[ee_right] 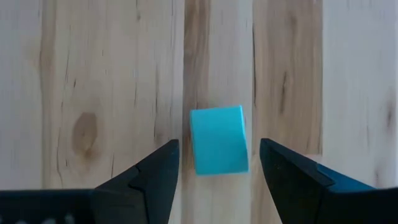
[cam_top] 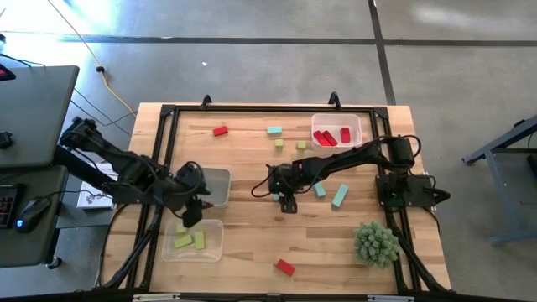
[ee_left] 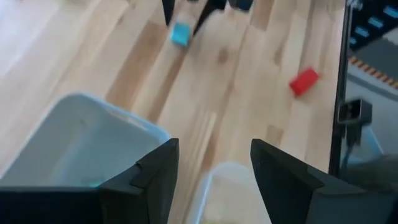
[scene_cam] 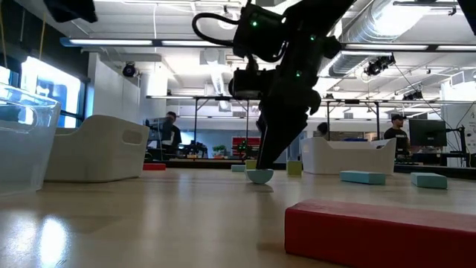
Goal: Sort & place blocks by color
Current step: Put the blue block into the gray bin
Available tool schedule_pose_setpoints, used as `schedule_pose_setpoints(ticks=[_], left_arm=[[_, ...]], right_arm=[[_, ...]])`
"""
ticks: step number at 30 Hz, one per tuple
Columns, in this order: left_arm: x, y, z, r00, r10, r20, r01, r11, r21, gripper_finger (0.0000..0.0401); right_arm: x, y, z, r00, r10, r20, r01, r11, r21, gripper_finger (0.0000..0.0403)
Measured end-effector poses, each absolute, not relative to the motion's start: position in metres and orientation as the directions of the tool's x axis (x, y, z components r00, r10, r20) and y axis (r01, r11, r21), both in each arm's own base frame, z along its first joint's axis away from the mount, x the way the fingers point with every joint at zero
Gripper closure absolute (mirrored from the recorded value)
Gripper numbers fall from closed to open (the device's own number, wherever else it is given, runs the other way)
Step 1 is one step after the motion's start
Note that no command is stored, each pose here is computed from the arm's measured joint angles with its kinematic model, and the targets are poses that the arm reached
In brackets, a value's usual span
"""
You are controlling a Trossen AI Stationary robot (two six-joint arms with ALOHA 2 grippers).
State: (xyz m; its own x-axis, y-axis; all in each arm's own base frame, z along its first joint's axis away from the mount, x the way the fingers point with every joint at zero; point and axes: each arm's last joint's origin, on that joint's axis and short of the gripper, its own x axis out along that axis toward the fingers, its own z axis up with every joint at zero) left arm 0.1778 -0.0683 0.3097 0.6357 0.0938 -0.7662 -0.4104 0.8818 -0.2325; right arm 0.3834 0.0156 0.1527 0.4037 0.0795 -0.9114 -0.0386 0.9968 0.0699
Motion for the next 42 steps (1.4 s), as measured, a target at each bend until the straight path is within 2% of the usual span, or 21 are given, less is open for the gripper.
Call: schedule_pose_setpoints(ticks=[15,18,23,25,33,42], left_arm=[[0.187,-0.043,0.311,0.637,0.234,-0.734,-0.505,0.847,-0.168,0.0210],[0.188,-0.039,0.311,0.634,0.246,-0.733,-0.506,0.849,-0.152,0.0210],[0.191,-0.033,0.313,0.642,0.264,-0.720,-0.507,0.850,-0.141,0.0210],[0.193,-0.030,0.314,0.648,0.273,-0.711,-0.507,0.852,-0.134,0.0210],[0.196,-0.009,0.314,0.624,0.323,-0.712,-0.535,0.840,-0.088,0.0210],[0.195,0.030,0.314,0.564,0.400,-0.722,-0.639,0.766,-0.075,0.0210]], right_arm=[[0.387,0.016,0.136,0.377,0.051,-0.925,-0.012,0.999,0.050,0.0195],[0.387,0.016,0.136,0.379,0.042,-0.925,-0.009,0.999,0.042,0.0218],[0.387,0.016,0.136,0.379,0.042,-0.925,-0.009,0.999,0.042,0.0285],[0.387,0.016,0.136,0.379,0.045,-0.924,-0.010,0.999,0.045,0.0300],[0.387,0.014,0.141,0.392,0.057,-0.918,-0.005,0.998,0.060,0.0300],[0.389,-0.011,0.169,0.509,0.017,-0.861,0.082,0.994,0.069,0.0300]])
